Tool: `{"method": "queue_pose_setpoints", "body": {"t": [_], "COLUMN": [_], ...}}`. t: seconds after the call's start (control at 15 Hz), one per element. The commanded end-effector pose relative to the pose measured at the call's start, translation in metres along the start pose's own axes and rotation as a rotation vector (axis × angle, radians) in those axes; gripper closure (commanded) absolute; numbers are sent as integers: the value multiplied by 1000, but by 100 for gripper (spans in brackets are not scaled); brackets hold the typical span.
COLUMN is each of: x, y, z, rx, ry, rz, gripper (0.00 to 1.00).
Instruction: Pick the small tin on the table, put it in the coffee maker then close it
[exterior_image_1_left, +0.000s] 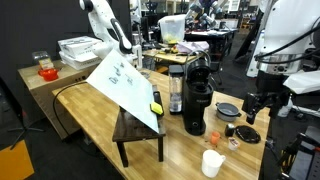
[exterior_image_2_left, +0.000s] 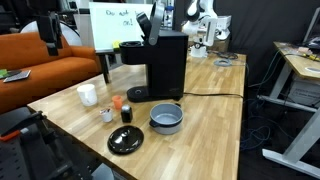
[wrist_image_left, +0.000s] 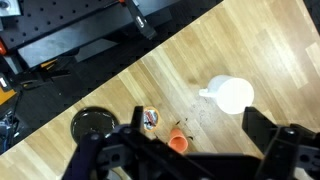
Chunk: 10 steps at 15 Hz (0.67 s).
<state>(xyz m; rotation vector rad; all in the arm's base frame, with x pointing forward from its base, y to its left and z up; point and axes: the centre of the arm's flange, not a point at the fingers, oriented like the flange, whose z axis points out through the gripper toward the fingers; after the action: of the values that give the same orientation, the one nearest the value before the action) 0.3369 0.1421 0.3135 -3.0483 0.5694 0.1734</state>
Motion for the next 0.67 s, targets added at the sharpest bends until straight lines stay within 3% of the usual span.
{"method": "queue_pose_setpoints", "body": {"t": [0.0, 0.27, 0.6], "x": [5, 20, 36], "y": [-1, 3, 9], "z": [0, 17, 73], "rx": [33, 100, 86], "ry": [52, 57, -10], "rz": [23, 75, 142], "gripper": [0, 0, 0]}}
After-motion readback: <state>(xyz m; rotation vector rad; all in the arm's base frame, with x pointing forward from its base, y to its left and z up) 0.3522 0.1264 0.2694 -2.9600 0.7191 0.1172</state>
